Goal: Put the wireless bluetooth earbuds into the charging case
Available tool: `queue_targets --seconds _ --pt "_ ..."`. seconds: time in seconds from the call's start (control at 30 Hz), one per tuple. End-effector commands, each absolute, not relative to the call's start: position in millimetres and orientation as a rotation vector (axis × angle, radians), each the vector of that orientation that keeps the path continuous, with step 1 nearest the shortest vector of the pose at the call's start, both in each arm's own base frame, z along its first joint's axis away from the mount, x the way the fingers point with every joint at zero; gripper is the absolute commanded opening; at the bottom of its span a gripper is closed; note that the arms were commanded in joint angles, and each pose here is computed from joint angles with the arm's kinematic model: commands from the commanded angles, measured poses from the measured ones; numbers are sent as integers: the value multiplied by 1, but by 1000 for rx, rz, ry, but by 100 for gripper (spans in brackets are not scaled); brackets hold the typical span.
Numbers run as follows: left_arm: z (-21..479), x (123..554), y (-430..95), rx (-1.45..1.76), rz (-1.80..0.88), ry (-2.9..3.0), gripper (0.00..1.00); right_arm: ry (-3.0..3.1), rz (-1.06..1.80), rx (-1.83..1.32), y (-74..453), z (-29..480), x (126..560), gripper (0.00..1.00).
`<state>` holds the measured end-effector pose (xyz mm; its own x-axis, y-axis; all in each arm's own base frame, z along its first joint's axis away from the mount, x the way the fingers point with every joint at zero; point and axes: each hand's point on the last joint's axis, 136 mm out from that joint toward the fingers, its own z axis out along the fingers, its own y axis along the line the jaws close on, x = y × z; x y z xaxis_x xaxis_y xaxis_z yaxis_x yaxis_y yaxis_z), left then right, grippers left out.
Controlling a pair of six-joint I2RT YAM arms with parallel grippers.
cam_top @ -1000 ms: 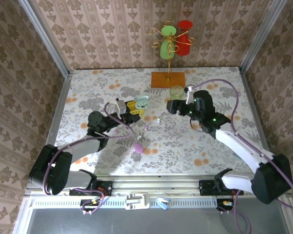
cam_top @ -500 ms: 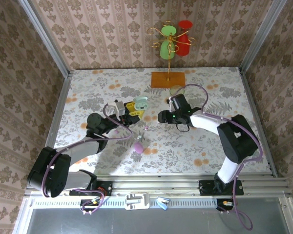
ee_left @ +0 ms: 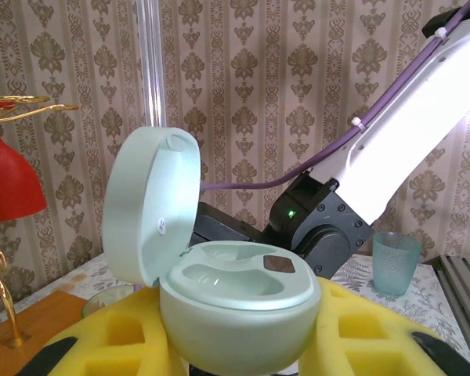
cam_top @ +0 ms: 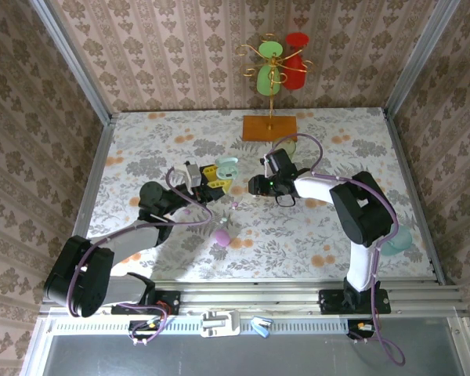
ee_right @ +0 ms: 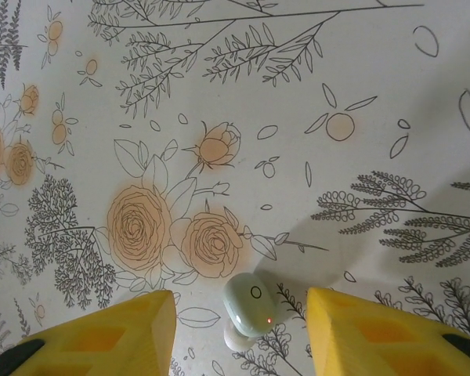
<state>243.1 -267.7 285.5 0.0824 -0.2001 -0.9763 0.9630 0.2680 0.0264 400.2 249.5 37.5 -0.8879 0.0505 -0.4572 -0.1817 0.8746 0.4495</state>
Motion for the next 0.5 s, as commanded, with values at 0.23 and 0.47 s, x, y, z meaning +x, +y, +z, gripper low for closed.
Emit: queue_targets --seconds 0.23,0.47 --pt "297 240 -269 908 -1084 1077 10 2575 724 -146 262 30 405 45" --pt "295 239 -269 911 -1086 1082 10 2582 779 -155 269 28 401 41"
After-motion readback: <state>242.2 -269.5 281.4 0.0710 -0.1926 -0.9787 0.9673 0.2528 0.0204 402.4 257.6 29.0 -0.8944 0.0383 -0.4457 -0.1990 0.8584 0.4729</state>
